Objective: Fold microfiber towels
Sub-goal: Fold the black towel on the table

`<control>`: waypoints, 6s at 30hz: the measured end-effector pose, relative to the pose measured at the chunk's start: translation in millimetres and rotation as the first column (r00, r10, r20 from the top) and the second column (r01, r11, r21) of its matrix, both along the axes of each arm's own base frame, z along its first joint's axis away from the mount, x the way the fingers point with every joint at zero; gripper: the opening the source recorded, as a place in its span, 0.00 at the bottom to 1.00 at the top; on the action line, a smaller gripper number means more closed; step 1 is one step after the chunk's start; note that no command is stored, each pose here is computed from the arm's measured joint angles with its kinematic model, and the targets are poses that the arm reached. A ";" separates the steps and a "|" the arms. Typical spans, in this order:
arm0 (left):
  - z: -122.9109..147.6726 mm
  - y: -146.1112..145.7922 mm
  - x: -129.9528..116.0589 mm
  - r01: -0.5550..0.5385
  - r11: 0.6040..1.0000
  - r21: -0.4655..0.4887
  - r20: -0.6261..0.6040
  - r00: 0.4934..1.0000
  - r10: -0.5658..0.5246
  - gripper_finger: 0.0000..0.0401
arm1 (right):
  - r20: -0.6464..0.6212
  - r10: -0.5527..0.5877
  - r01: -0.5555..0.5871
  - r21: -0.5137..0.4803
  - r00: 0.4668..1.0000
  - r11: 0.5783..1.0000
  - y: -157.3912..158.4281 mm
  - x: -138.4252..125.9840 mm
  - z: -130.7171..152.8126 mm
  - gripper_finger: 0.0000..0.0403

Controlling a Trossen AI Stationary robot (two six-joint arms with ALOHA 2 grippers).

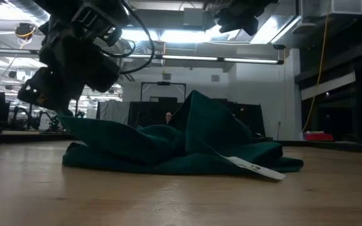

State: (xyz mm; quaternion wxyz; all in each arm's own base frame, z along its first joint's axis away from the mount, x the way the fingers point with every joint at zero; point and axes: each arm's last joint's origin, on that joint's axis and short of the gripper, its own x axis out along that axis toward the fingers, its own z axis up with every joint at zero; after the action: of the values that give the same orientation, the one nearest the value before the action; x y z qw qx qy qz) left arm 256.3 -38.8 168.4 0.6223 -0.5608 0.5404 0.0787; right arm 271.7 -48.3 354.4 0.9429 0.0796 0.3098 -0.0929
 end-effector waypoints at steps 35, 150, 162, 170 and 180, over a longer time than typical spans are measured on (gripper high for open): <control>-17.7 8.3 2.5 0.077 0.996 -0.036 -0.051 0.996 -0.079 0.33 | 0.011 -0.019 0.018 0.032 1.000 0.999 -15.5 -2.9 0.3 0.37; -55.4 33.4 30.6 0.017 0.986 -0.166 0.001 1.000 -0.017 0.33 | 0.109 0.043 -0.052 0.086 0.993 0.995 -43.2 -15.9 19.6 0.34; -58.5 27.0 23.4 0.067 0.983 -0.171 -0.053 0.996 -0.077 0.33 | 0.115 0.042 -0.053 0.099 0.992 0.994 -47.4 -17.6 19.8 0.37; -59.7 27.2 20.8 0.086 0.984 -0.153 -0.063 0.993 -0.097 0.33 | 0.124 0.060 -0.074 0.111 0.990 0.991 -46.7 -17.4 20.1 0.34; -58.0 24.0 25.8 0.054 0.982 -0.181 -0.048 0.997 -0.064 0.33 | 0.125 0.063 -0.077 0.113 0.990 0.991 -46.6 -17.4 20.2 0.37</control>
State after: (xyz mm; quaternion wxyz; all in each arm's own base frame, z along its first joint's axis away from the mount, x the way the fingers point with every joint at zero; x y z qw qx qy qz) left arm 282.1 -14.8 110.4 0.5568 -0.5961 0.5780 0.0263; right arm 254.3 -95.0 374.6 0.9562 0.1295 0.2598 -0.0363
